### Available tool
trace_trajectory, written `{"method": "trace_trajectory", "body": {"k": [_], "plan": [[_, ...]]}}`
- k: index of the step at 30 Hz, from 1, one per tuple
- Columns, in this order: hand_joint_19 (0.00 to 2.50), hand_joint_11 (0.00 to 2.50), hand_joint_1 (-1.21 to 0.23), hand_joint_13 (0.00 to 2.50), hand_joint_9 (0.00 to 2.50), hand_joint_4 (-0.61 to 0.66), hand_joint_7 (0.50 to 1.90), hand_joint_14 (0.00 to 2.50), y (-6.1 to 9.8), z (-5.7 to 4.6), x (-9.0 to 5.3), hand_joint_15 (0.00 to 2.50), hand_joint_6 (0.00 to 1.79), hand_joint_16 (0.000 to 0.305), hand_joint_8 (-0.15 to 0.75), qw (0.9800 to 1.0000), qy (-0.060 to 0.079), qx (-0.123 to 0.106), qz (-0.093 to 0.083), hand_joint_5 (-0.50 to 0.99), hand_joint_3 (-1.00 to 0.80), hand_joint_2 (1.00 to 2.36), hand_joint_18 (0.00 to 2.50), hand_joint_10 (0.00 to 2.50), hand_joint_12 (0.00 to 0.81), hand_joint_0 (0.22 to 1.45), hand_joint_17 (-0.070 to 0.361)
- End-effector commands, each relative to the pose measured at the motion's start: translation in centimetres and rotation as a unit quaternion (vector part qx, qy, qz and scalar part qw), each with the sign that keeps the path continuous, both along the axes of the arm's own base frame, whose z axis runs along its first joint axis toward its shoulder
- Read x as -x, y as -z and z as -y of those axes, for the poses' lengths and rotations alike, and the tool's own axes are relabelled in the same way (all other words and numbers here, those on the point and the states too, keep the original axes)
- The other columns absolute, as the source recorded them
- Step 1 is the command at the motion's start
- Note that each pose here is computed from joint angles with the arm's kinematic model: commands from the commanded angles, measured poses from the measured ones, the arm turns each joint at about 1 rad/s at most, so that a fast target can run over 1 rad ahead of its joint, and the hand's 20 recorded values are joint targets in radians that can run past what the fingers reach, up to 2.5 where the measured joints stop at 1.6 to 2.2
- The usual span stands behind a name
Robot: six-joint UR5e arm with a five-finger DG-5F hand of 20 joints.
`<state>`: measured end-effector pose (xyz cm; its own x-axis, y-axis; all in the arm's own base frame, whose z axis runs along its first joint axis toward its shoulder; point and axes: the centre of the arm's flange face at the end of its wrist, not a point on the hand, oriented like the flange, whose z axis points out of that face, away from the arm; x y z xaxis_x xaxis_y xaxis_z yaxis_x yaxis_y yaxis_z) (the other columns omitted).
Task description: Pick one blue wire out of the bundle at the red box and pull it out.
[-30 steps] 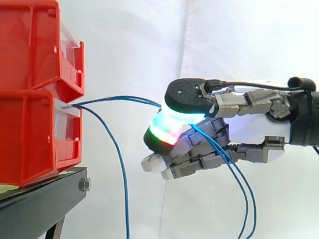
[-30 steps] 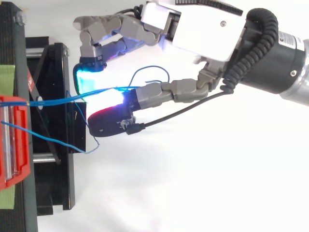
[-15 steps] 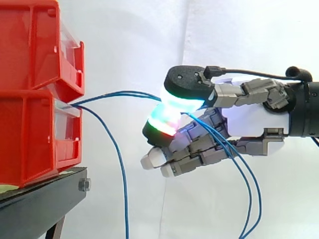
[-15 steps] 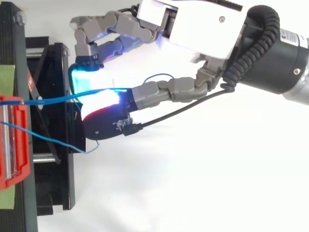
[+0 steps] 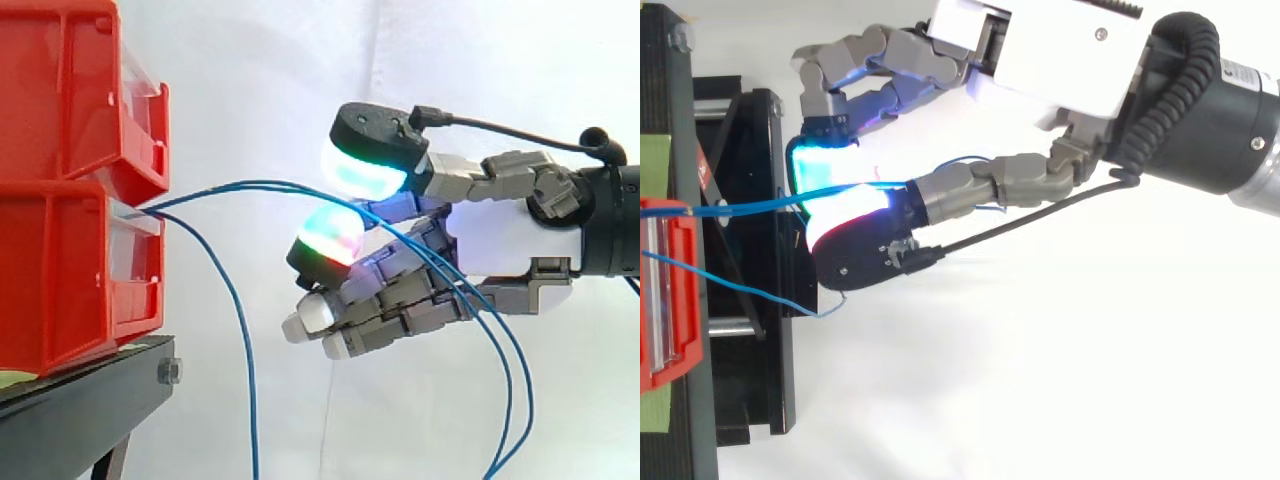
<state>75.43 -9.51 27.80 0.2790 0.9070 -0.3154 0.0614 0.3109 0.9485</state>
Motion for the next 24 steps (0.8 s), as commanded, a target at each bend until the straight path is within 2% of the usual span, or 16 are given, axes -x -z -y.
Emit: {"method": "trace_trajectory", "body": {"k": [1,6,13,16,19,24], "plan": [[0.32,0.62,-0.53,0.24,0.83,0.21,1.36,0.01,-0.01,0.03,0.0,0.13,0.59,0.064,0.26,1.0,0.0,0.0,0.0,-0.08,-0.41,1.01,0.15,0.02,0.388,0.51,0.144],[0.31,0.64,-0.62,0.26,0.84,0.2,1.39,0.01,-0.01,0.03,0.0,0.14,0.58,0.061,0.256,1.0,0.0,0.0,0.0,-0.08,-0.32,1.01,0.16,0.02,0.377,0.55,0.138],[0.31,0.68,-0.68,0.28,0.86,0.19,1.32,0.01,-0.01,0.03,0.0,0.15,0.63,0.06,0.252,1.0,0.0,0.0,0.0,-0.09,-0.24,1.02,0.2,0.03,0.375,0.56,0.136],[0.31,0.69,-0.7,0.29,0.87,0.19,1.31,0.01,-0.01,0.03,0.0,0.14,0.65,0.06,0.257,1.0,0.0,0.0,0.0,-0.1,-0.23,1.02,0.21,0.02,0.372,0.57,0.135],[0.29,0.72,-0.77,0.3,0.87,0.26,1.25,0.01,-0.01,0.05,0.0,0.14,0.71,0.06,0.259,1.0,0.001,0.0,0.0,-0.12,-0.24,1.02,0.23,0.02,0.376,0.57,0.136],[0.29,0.73,-0.82,0.3,0.86,0.25,1.23,0.01,-0.01,0.05,0.0,0.15,0.73,0.06,0.261,1.0,0.001,0.0,0.0,-0.13,-0.28,1.02,0.23,0.03,0.377,0.58,0.136]]}}
